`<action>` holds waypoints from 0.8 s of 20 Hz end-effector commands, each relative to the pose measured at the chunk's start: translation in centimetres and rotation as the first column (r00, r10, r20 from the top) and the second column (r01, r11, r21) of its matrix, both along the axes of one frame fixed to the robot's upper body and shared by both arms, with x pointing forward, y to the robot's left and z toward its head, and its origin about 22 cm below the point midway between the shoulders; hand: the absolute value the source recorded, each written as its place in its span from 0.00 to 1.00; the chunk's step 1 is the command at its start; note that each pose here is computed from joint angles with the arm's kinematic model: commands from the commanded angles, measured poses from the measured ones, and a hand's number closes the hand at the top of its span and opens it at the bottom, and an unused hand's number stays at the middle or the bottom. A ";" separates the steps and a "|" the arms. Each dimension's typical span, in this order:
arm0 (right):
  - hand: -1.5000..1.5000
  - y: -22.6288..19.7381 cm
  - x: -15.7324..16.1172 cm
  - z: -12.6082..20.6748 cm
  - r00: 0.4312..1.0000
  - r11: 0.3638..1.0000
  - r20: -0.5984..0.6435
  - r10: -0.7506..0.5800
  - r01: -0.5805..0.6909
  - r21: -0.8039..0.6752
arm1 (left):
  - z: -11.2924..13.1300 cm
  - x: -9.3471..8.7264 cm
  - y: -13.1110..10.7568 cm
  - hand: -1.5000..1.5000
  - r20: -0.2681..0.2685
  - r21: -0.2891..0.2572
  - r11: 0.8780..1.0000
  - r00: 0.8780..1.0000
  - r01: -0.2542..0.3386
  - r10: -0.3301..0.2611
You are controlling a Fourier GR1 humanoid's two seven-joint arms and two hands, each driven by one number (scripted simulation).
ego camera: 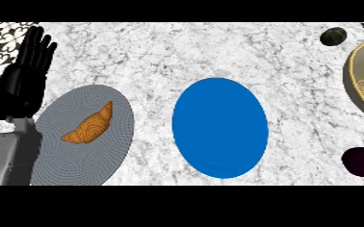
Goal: Pick the squash from the plate and place it in the bowl
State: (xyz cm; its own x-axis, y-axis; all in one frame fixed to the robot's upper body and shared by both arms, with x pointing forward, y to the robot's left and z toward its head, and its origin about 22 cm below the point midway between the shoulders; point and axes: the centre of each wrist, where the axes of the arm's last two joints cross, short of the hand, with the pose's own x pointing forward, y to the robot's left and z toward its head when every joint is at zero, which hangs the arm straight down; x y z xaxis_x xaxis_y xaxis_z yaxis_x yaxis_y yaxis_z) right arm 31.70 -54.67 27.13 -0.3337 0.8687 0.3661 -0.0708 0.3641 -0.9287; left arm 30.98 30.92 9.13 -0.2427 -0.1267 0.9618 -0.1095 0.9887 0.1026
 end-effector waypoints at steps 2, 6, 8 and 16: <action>1.00 2.1 2.4 -3.3 0.960 0.967 -0.150 0.238 -0.221 0.126 | 0.5 0.5 0.0 0.50 0.002 0.000 1.000 1.000 -0.007 0.007; 1.00 2.6 2.9 -4.5 0.957 0.968 -0.155 0.246 -0.233 0.095 | 0.4 0.3 -0.6 0.50 -0.009 0.015 1.000 1.000 -0.015 0.016; 1.00 4.4 4.5 -6.1 0.964 0.975 -0.150 0.222 -0.219 0.038 | 0.9 0.2 1.7 0.50 -0.009 0.009 1.000 1.000 -0.007 0.007; 0.00 6.3 5.8 -12.1 0.953 0.990 -0.289 0.096 -0.060 0.131 | -0.1 0.0 0.0 0.50 -0.015 -0.003 1.000 1.000 -0.014 0.014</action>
State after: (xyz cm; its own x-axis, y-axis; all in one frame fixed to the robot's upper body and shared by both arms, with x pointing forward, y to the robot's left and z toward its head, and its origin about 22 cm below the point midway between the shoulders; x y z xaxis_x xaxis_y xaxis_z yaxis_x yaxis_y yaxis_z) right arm 36.83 -49.50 17.05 -0.2890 0.8478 0.4446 -0.2656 0.3752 -0.8881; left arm 31.04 30.88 9.13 -0.2366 -0.1271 0.9633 -0.1172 0.9879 0.1015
